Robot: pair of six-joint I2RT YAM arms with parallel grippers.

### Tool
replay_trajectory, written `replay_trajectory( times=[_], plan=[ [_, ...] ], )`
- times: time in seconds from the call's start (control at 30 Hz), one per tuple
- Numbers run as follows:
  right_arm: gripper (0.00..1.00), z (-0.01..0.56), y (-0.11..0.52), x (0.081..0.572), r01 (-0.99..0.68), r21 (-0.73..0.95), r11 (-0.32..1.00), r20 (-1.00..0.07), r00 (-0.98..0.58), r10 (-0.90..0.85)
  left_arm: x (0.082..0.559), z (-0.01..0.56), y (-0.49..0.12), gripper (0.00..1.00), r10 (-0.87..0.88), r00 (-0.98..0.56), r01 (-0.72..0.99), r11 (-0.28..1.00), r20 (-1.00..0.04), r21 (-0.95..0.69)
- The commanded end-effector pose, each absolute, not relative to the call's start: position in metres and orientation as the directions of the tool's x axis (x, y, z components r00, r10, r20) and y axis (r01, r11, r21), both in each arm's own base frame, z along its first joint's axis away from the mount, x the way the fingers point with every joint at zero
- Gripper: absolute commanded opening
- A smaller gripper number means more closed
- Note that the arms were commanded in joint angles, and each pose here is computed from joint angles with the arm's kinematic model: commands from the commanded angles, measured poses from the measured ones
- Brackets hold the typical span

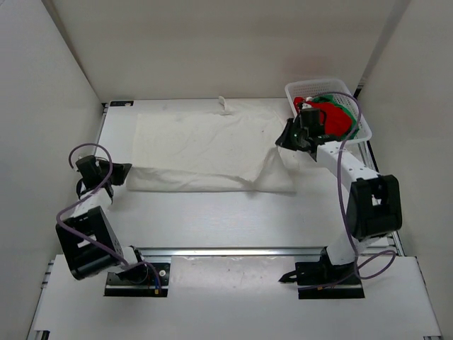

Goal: Fold and stack the t-shirts
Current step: Grap the side of the flattened tshirt closest away from the robot with both arms, then fold the flattened tshirt in 1/3 of the way

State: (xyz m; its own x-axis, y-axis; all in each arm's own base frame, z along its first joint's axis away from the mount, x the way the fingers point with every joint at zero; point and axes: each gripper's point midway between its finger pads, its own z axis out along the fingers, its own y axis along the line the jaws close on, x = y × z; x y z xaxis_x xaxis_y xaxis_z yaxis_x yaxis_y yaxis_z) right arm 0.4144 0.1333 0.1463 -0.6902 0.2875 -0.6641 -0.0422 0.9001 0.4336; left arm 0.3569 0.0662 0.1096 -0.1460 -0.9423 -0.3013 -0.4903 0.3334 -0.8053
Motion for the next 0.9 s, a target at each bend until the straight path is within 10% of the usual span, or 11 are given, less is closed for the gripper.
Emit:
replay_trajectory(
  times=[0.0,0.43,0.8,0.87],
  plan=[
    [0.0,0.177,0.133,0.459,-0.093,0.414,0.905,-0.745,-0.607,0.278,0.378,0.121,0.084,0.0,-0.935,-0.091,-0.481,0.342,-0.342,-0.808],
    [0.0,0.139,0.131,0.55,-0.048,0.328,0.943,-0.719,-0.66,0.217,0.421,0.091,0.097,0.02,-0.934,-0.156,-0.503,0.354,-0.321,-0.788],
    [0.32,0.193,0.119,0.515,-0.063,0.34,0.938,-0.777,-0.58,0.243,0.401,0.119,0.095,0.38,-0.908,-0.137,-0.468,0.411,-0.395,-0.782],
    [0.18,0.19,0.116,0.49,-0.05,0.362,0.931,-0.77,-0.579,0.269,0.394,0.125,0.078,0.39,-0.888,-0.154,-0.445,0.453,-0.432,-0.772]
  ],
)
